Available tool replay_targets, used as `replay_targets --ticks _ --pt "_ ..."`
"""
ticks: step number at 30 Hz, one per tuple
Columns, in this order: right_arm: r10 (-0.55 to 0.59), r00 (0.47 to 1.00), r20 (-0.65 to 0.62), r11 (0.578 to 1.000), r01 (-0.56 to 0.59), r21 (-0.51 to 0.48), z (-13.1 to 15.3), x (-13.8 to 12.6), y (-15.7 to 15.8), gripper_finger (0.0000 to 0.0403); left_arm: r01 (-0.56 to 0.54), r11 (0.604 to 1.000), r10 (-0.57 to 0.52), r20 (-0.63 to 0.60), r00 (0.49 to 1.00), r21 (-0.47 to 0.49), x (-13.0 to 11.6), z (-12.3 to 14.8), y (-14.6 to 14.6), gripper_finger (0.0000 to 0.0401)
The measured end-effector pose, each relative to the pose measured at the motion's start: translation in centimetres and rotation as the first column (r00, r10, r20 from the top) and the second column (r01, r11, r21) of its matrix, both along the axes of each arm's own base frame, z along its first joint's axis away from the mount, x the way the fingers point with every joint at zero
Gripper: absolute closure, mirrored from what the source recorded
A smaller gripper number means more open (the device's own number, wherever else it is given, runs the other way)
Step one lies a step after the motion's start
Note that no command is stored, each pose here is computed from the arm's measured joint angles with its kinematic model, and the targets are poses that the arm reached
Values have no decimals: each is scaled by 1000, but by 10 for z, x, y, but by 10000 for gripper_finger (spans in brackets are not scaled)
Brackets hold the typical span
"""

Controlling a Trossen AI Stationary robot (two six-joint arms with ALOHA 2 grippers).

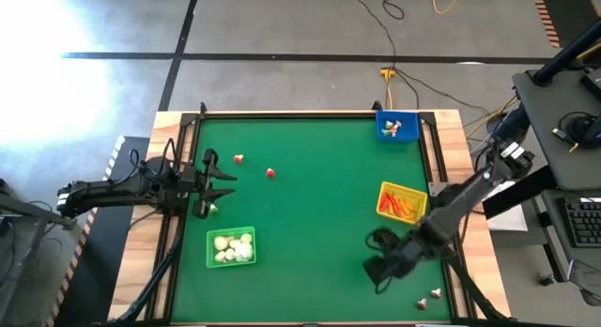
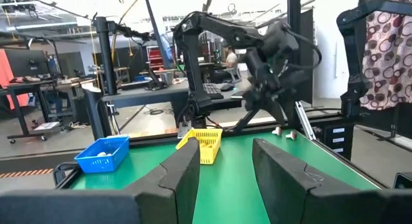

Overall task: Sort produce into baskets
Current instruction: Put the brown mushroom into the blue bin

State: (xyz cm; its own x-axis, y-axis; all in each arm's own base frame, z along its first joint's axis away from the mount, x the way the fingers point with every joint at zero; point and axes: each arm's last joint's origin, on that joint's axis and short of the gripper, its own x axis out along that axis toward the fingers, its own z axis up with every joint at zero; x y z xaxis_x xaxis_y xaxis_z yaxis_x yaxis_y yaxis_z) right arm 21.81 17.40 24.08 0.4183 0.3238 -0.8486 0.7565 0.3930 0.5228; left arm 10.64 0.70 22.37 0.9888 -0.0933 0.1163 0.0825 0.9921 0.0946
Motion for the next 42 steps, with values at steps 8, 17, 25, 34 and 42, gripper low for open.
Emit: replay_targets --ticks 8,17,25,34,42 --pt "68 881 -469 984 19 178 -46 -14 45 275 1 1000 -1 -3 1000 0 0 0 0 274" --pt "186 742 -644 979 -81 189 -67 -10 79 213 1 1000 -1 -11 1000 -1 1 -1 0 274" --pt "293 681 -671 956 -201 214 -87 -16 93 175 1 1000 -1 -12 1000 -2 1 -1 0 274" --pt "323 607 -726 945 -242 219 -100 -22 91 179 1 1000 -1 -16 1000 -2 2 -1 0 274" --pt "318 600 -734 947 -235 219 -98 -22 91 183 1 1000 -1 -21 1000 -3 2 -2 0 274"
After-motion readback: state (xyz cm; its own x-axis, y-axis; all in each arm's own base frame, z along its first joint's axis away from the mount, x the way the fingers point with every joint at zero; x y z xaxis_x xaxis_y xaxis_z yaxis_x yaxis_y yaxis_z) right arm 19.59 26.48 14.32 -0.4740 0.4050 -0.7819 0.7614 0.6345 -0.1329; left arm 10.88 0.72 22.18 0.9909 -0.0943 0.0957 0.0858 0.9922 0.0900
